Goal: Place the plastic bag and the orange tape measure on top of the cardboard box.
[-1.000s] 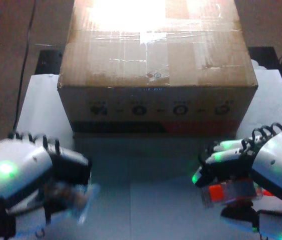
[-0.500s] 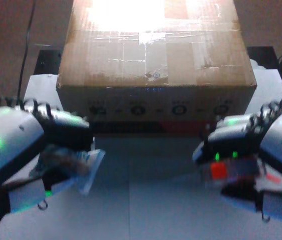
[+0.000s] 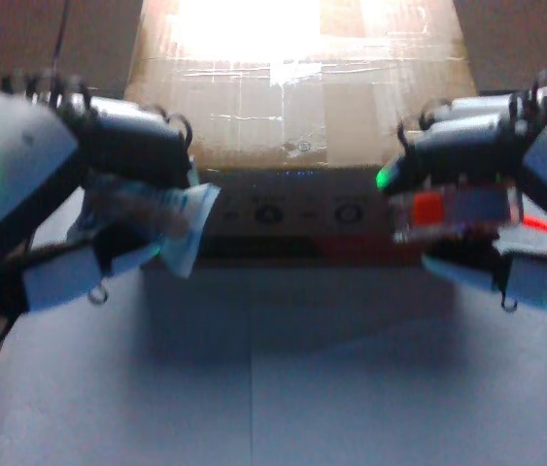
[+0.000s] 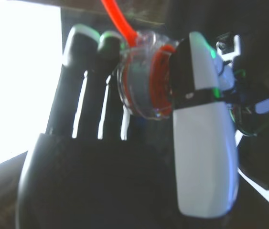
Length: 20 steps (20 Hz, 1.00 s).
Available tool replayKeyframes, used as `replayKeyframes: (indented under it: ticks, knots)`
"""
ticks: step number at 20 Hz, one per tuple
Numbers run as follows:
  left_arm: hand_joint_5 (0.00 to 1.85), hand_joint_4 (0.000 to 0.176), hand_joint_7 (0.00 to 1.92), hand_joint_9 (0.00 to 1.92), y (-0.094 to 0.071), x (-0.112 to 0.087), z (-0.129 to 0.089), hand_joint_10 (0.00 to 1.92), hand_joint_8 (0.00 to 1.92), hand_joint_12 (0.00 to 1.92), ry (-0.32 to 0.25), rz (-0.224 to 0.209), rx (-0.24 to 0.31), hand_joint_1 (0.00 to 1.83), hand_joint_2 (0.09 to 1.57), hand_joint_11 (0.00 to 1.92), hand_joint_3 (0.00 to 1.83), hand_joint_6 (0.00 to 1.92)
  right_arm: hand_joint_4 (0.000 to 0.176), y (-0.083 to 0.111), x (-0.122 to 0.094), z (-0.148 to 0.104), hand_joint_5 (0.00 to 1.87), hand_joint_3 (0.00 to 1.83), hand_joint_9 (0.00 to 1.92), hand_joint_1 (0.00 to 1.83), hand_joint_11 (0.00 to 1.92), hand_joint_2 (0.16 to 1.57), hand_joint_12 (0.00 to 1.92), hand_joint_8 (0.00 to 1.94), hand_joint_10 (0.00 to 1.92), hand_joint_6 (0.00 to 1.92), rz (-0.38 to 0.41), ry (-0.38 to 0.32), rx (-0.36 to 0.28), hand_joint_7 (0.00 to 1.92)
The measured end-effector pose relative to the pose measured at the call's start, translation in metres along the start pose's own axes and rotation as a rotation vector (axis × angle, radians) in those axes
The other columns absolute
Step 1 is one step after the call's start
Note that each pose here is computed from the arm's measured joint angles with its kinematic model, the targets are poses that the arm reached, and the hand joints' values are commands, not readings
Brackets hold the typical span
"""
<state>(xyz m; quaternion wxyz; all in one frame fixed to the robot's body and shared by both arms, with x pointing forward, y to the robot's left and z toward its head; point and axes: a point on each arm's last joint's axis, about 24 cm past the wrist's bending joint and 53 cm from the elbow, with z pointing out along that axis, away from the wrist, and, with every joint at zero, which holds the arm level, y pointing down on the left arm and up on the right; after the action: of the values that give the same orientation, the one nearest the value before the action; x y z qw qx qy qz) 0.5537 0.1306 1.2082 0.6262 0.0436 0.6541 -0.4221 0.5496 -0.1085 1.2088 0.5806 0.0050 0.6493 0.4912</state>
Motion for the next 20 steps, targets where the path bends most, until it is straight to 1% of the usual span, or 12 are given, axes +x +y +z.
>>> replayKeyframes:
  ticks: [1,3,6,8,9,11,12,15,16,18,19,20]
  knots:
    - [0.91,0.000,0.98,0.79,-0.004,-0.007,0.006,1.37,1.05,1.58,-0.029,0.014,0.017,1.36,1.14,0.40,0.00,0.99,0.000,0.000,-0.008,0.003,1.03,0.00,0.91,1.25,0.86,1.14,1.71,1.40,1.60,0.76,-0.009,-0.022,-0.009,0.89]
    - [0.97,0.000,0.92,0.82,-0.012,-0.018,0.017,1.34,1.11,1.56,-0.073,0.040,0.047,1.37,1.13,0.56,0.00,0.90,0.000,-0.006,-0.018,0.007,0.97,0.00,0.92,1.24,0.87,1.15,1.71,1.39,1.60,0.86,-0.031,-0.043,-0.008,0.90]
    - [0.87,0.000,0.84,0.85,-0.015,-0.035,0.037,1.39,1.24,1.64,-0.146,0.037,0.081,1.36,1.16,0.82,0.00,1.01,0.000,-0.008,-0.028,0.021,1.01,0.00,0.91,1.24,0.86,1.15,1.72,1.47,1.61,0.77,-0.036,-0.082,-0.033,0.85]
    - [0.84,0.000,0.84,0.85,-0.013,-0.033,0.045,1.41,1.26,1.63,-0.144,0.036,0.085,1.36,1.16,0.80,0.00,0.99,0.000,-0.007,-0.035,0.028,0.99,0.00,0.91,1.25,0.87,1.14,1.71,1.39,1.60,0.83,-0.039,-0.106,-0.048,0.90]
    - [0.85,0.000,0.85,0.91,-0.012,-0.034,0.050,1.32,1.20,1.57,-0.147,0.037,0.086,1.37,1.15,0.79,0.00,1.03,0.000,-0.005,-0.042,0.031,1.04,0.00,0.90,1.25,0.86,1.15,1.73,1.46,1.62,0.69,-0.042,-0.125,-0.059,0.86]
    - [0.85,0.000,0.89,0.91,-0.011,-0.040,0.057,1.31,1.15,1.54,-0.166,0.039,0.091,1.37,1.14,0.76,0.00,1.02,0.000,-0.003,-0.055,0.035,0.99,0.00,0.91,1.25,0.87,1.14,1.71,1.39,1.60,0.83,-0.054,-0.156,-0.071,0.90]
    - [0.84,0.000,0.94,0.91,-0.012,-0.044,0.060,1.28,1.08,1.51,-0.178,0.041,0.098,1.37,1.13,0.70,0.00,1.04,0.000,-0.003,-0.060,0.038,1.03,0.00,0.91,1.25,0.86,1.15,1.73,1.45,1.62,0.72,-0.059,-0.173,-0.077,0.86]
    - [0.88,0.000,0.93,0.82,-0.009,-0.046,0.073,1.36,1.17,1.67,-0.184,0.045,0.101,1.37,1.15,0.45,0.00,0.98,0.000,-0.005,-0.070,0.051,1.01,0.00,0.91,1.24,0.86,1.15,1.72,1.47,1.61,0.77,-0.065,-0.209,-0.096,0.85]
    - [0.89,0.000,0.94,0.77,-0.007,-0.045,0.075,1.37,1.15,1.76,-0.178,0.047,0.096,1.37,1.15,0.39,0.00,1.03,0.000,-0.003,-0.074,0.056,1.02,0.00,1.18,1.25,1.23,1.14,1.91,1.56,1.89,0.75,-0.062,-0.223,-0.108,0.92]
    - [0.86,0.000,0.91,0.77,-0.006,-0.046,0.080,1.40,1.21,1.78,-0.176,0.053,0.096,1.36,1.16,0.48,0.00,1.04,0.000,0.002,-0.084,0.061,0.95,0.00,1.16,1.26,1.17,1.16,1.91,1.49,1.81,0.77,-0.077,-0.252,-0.122,0.88]
    - [0.84,0.000,0.88,0.79,-0.006,-0.048,0.085,1.44,1.18,1.75,-0.183,0.051,0.098,1.36,1.17,0.62,0.00,1.06,0.000,0.005,-0.087,0.062,0.98,0.00,1.09,1.29,1.08,1.14,1.84,1.35,1.59,0.71,-0.112,-0.262,-0.123,0.94]
    - [0.85,0.000,0.87,0.78,-0.005,-0.052,0.089,1.45,1.19,1.74,-0.194,0.053,0.100,1.36,1.17,0.65,0.00,1.06,0.000,0.008,-0.090,0.063,0.97,0.00,1.16,1.27,1.14,1.15,1.88,1.42,1.66,0.73,-0.140,-0.271,-0.126,0.92]
